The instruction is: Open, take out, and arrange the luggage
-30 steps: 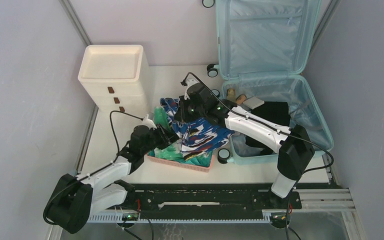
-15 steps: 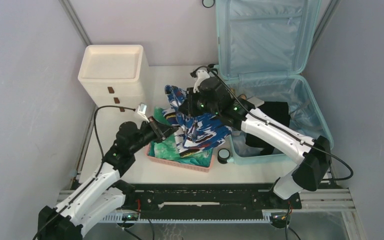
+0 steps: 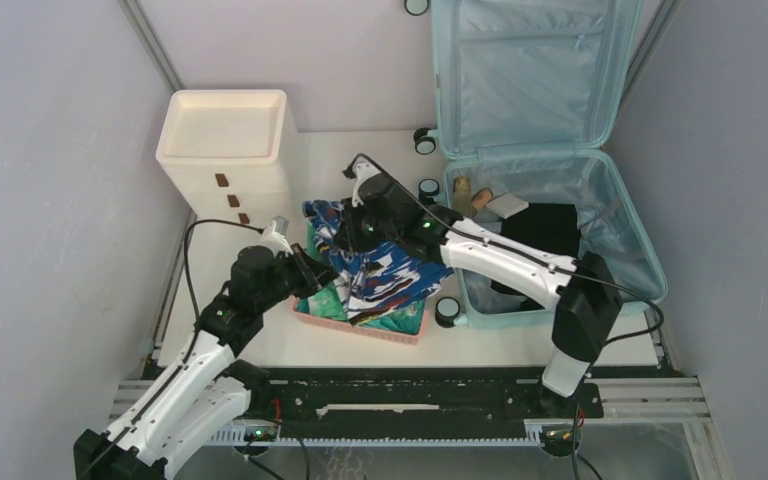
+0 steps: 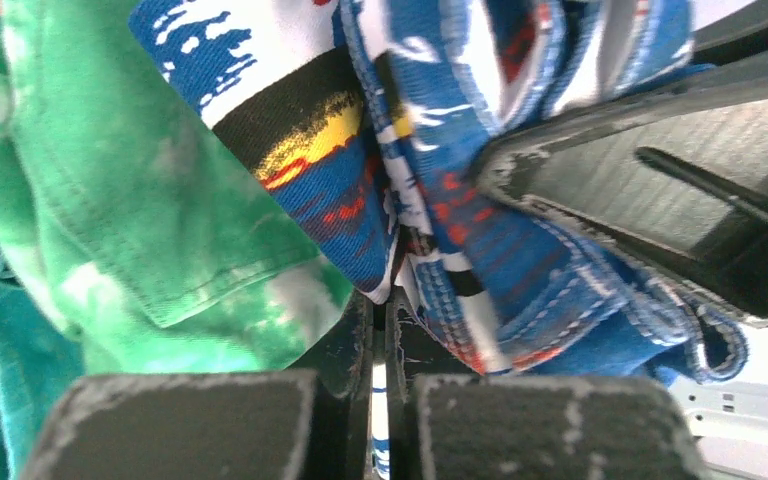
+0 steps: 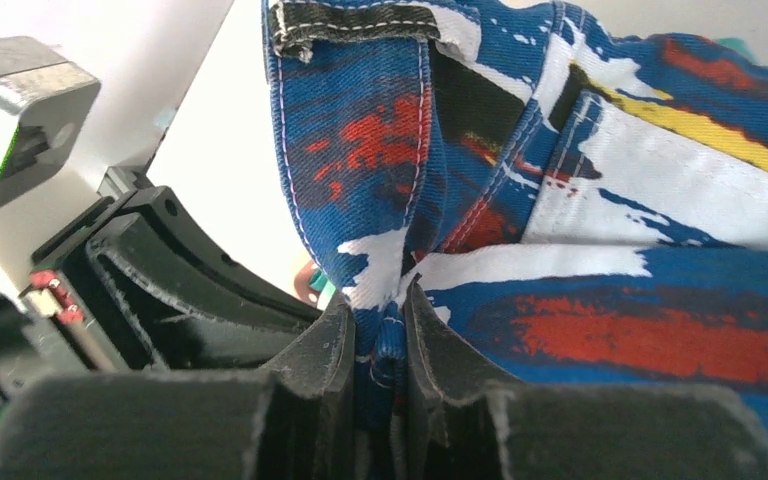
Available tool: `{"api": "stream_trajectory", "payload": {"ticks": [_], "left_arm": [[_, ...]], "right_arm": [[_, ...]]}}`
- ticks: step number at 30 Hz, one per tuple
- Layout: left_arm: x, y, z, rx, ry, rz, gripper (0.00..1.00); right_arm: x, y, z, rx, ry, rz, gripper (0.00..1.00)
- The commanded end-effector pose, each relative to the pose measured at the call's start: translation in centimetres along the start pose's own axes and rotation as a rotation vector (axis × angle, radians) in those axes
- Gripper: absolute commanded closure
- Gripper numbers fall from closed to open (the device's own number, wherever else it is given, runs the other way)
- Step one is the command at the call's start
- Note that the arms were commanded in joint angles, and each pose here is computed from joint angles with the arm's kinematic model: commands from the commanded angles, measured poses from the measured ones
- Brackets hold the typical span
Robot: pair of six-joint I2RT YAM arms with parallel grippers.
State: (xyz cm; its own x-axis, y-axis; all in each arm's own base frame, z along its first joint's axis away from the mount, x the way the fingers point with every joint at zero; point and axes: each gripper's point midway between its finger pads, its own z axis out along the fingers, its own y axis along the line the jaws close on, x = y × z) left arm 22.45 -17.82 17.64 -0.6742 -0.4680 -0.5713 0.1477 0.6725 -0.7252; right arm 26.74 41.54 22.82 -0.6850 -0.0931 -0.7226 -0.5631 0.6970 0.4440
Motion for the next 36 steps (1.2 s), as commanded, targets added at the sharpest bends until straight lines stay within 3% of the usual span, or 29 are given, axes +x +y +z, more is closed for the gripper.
{"api": "stream_trajectory", "payload": {"ticks": [1, 9, 11, 14, 16, 20, 24, 27, 32, 36], "left_arm": [[-1.0, 1.7, -0.6, -0.062, -0.054, 0.033, 1.00], [0.3, 3.9, -1.4, -0.118, -0.071, 0.019, 1.00], [0.7, 4.6, -1.4, -0.129, -0.070, 0.015, 1.00], [1.6, 6.0, -1.0, -0.167, -0.051, 0.018, 1.00], [2.1, 7.4, -0.8, -0.212, -0.034, 0.031, 1.00], [2.4, 8.8, -1.3, -0.283, -0.009, 0.061, 1.00], [1.6, 7.3, -2.0, -0.249, -0.014, 0.078, 1.00], [1.1, 6.6, -2.5, -0.249, -0.007, 0.096, 1.00], [1.1, 6.5, -2.5, -0.253, 0.008, 0.112, 1.00], [1.0, 6.2, -2.3, -0.245, 0.026, 0.124, 1.00]], "right_arm": [[-2.3, 2.6, 1.4, -0.063, -0.075, -0.005, 0.99], [1.4, 1.9, 5.0, -0.052, 0.025, -0.039, 0.85], [2.1, 1.7, 5.6, -0.058, 0.050, -0.061, 0.73], [2.0, 2.0, 5.6, -0.093, 0.074, -0.116, 0.37], [0.9, 2.7, 4.4, -0.145, 0.078, -0.166, 0.25], [-2.9, 4.4, -1.8, -0.331, 0.021, -0.316, 0.21], [-2.7, 4.0, -8.3, -0.574, 0.029, -0.511, 0.20], [-2.4, -0.9, -8.8, -0.434, 0.024, -0.526, 0.15], [-0.7, -10.6, -7.3, -0.170, 0.086, -0.387, 0.14], [2.1, -13.2, -6.6, -0.137, 0.160, -0.273, 0.14]]}}
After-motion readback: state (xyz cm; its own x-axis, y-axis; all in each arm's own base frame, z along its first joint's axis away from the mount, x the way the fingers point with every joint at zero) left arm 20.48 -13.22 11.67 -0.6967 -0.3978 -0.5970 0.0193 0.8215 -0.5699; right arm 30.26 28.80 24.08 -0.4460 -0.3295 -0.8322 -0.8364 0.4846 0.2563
